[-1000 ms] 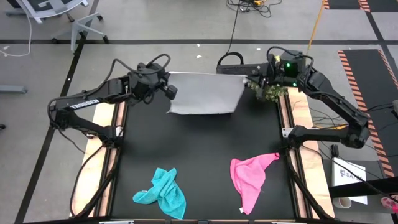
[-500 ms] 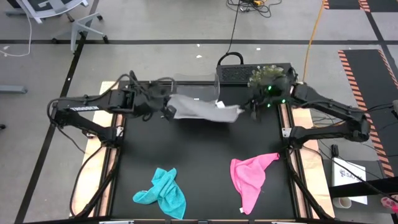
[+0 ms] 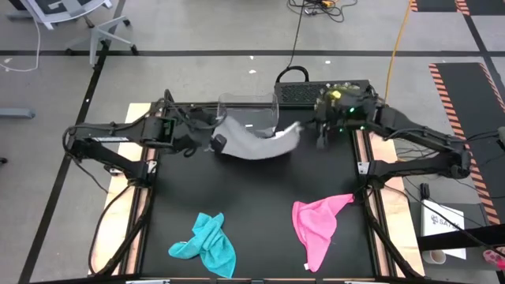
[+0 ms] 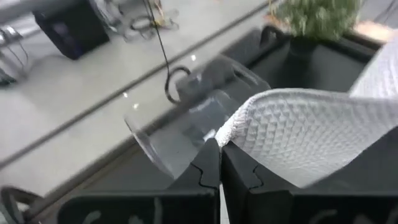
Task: Fold microfiber towels
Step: Fold the gray microfiber cloth
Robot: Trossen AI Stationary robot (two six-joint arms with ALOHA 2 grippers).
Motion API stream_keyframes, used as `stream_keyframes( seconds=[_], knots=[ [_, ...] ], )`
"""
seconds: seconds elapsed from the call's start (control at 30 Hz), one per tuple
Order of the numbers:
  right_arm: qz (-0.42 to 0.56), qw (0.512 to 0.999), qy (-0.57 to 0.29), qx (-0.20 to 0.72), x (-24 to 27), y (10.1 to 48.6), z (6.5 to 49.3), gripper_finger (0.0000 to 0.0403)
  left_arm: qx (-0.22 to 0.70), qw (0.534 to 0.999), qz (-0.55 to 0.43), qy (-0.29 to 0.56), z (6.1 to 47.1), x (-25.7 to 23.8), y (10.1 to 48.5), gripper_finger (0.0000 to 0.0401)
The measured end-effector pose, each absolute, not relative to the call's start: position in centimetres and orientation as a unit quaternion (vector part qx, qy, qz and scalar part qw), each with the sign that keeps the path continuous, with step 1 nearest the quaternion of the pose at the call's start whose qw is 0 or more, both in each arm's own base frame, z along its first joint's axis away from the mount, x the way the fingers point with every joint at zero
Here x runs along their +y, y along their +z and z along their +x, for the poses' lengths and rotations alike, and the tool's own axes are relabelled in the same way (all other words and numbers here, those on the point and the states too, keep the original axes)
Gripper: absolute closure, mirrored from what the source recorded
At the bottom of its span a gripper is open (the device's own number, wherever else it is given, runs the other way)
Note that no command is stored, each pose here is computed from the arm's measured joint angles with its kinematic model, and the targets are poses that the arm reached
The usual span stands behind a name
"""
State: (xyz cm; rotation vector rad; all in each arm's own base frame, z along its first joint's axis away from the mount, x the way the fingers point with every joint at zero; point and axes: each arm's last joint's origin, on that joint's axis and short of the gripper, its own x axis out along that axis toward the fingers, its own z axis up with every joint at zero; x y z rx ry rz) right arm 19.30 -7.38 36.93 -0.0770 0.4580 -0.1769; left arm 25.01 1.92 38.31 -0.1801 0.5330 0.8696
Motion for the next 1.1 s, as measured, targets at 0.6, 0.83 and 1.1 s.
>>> stream_keyframes(
  seconds=[0.6,0.83,1.1],
  knots=[
    [-0.164,0.94,-0.228,0.193,-11.8,42.8,15.2,0.0403,0.127,0.872,0.025,0.472,24.4,8.8,42.9,0.0401],
    [-0.176,0.936,-0.243,0.185,-12.5,43.0,14.8,0.0403,0.127,0.884,0.027,0.449,24.2,9.4,43.3,0.0401],
    [-0.144,0.945,-0.216,0.2,-12.2,42.5,14.8,0.0403,0.199,0.876,0.002,0.44,23.7,9.1,41.7,0.0401]
  ],
)
